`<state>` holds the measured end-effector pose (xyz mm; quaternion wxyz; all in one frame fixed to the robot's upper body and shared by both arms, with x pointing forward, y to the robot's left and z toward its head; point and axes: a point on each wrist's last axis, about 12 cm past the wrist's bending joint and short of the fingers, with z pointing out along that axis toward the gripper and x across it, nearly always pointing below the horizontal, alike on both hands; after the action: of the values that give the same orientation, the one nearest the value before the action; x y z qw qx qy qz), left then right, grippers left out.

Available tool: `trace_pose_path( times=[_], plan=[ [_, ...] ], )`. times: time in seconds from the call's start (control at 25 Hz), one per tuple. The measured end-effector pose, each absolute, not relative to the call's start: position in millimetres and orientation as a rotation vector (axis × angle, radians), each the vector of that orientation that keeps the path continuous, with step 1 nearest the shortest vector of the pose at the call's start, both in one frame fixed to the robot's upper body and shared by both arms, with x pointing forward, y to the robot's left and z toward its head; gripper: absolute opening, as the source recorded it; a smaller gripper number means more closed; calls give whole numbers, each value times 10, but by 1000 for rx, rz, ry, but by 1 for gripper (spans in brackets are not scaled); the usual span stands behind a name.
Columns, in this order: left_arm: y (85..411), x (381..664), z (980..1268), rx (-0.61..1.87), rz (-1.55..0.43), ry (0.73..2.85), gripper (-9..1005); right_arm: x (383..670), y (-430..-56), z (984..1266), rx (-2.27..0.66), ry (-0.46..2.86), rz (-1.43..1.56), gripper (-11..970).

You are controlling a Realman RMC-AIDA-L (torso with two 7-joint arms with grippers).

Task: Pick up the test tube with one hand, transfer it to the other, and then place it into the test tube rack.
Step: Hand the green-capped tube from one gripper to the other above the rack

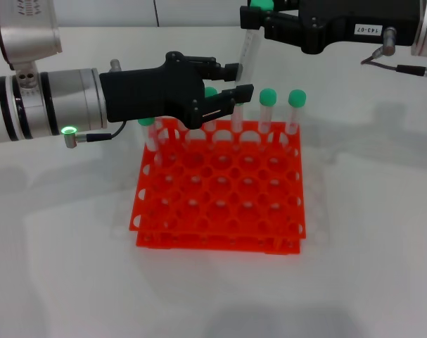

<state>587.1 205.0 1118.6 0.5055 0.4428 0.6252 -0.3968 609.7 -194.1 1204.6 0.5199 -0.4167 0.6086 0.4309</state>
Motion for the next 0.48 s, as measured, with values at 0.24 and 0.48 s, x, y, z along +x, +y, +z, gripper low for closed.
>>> trace_pose_path(
  times=[0.24, 0.48],
  plan=[
    [2059, 5879, 11183, 1044, -957, 1520, 408, 6092, -1939, 12041, -1002, 1460, 1036, 265],
    [2151, 5871, 11241, 1024, -939, 1520, 639, 6089, -1939, 12038, -1003, 1461, 1037, 265]
  ],
)
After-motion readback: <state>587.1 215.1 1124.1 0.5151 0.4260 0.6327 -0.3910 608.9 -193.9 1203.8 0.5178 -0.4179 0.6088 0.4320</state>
